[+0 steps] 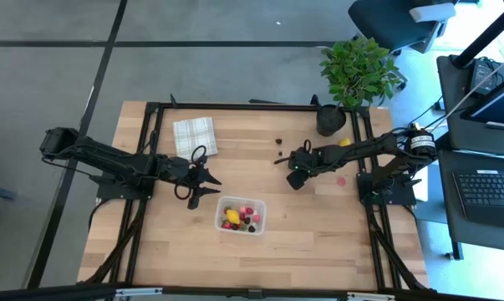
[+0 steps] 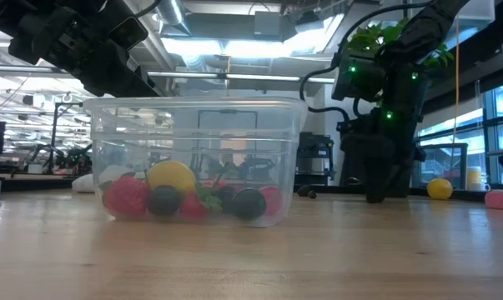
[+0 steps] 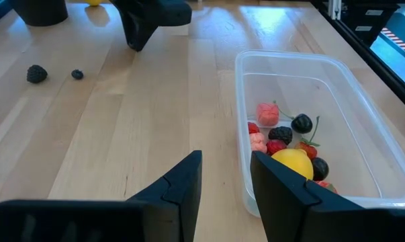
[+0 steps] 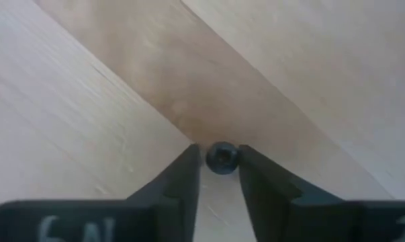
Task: Pick and placing Produce into tupperware
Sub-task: Put the bottom blueberry into the transparent bin
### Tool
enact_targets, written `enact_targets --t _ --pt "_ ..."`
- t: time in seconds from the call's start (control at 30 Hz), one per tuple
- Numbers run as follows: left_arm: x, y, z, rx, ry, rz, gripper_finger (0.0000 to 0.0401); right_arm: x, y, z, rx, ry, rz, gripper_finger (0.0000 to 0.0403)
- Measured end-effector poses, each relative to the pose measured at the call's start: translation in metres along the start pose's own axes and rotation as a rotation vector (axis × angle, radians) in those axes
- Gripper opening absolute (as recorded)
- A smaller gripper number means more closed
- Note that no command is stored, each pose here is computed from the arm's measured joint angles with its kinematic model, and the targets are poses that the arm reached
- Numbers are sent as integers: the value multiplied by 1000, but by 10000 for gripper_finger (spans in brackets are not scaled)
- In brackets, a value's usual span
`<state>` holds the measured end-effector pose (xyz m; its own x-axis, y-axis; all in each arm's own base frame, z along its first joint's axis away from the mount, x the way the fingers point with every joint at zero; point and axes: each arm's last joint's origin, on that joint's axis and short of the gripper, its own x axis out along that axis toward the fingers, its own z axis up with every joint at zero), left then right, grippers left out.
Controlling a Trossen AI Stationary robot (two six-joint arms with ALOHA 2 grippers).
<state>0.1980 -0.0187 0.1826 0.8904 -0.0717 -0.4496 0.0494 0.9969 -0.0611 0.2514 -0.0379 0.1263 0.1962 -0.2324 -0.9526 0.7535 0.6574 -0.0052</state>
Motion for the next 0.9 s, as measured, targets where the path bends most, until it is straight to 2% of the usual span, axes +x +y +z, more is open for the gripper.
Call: enact_targets --t 0.2,0.4,0.47,0.57,0.77,0.9 --pt "0 0 0 0 0 -1 121 0 0 0 -12 0 -2 57" --pt "0 0 0 0 0 -1 121 -3 5 2 -38 1 20 59" --pt "0 0 0 0 0 -1 121 -7 13 6 -57 16 80 62" --pt "0 0 0 0 0 0 121 -26 36 19 -113 -11 246 61" --pt "0 0 0 0 0 0 121 -73 86 42 -275 -249 465 58" --pt "0 0 0 0 0 0 121 -101 117 43 -435 -344 540 57"
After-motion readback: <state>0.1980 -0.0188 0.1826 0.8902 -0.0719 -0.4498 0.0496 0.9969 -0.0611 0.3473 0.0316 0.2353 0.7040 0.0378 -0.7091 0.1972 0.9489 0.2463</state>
